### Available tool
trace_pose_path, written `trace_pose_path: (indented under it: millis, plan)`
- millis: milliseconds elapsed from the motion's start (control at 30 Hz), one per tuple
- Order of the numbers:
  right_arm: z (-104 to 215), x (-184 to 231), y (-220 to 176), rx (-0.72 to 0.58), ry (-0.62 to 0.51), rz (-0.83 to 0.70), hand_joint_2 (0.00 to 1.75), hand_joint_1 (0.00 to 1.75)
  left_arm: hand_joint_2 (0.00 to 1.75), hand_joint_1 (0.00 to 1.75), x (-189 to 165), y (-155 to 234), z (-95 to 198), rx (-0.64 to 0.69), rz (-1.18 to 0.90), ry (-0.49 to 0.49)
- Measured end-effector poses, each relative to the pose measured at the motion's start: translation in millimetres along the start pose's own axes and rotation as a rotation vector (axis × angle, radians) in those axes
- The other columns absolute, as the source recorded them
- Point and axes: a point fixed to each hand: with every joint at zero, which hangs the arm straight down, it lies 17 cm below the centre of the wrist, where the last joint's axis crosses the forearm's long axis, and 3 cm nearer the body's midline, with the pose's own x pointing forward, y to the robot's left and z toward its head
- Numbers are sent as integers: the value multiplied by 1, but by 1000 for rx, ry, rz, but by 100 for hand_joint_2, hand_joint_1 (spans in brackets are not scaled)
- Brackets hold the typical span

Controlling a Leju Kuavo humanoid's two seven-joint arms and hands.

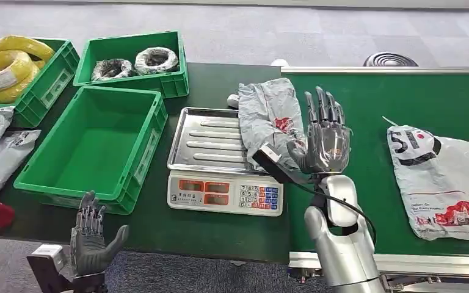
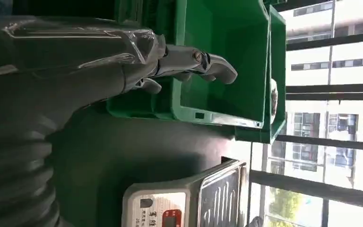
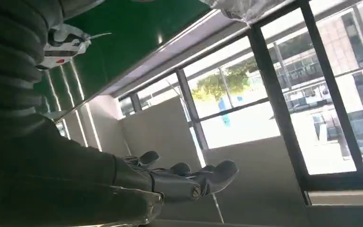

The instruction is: Moved the parcel from conveyor to table for the left to box.

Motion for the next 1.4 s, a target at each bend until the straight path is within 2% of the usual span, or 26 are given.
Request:
trace_pose_path:
  millis: [367,533,667,833,1033,1200,1400]
  plan:
    - [86,12,56,182,41,-101,175,0,175,0,41,-5,-23,-26,-129,-167]
    - [101,23,67,214,39,-159,175,0,175,0,75,-18,-57,-60,-187,-300]
    - [103,37,73,233,22,-195,175,0,175,0,111,-47,-94,-112,-242,-404]
    - [103,52,84,261,-4,-239,175,0,175,0,146,-110,-126,-243,-315,-492]
    - [104,78,102,311,-53,-292,175,0,175,0,171,-199,-140,-407,-383,-571]
    - [107,96,118,353,-75,-324,175,0,175,0,171,-278,-130,-576,-455,-610]
    - [113,109,130,392,-90,-341,175,0,175,0,154,-362,-90,-781,-518,-639]
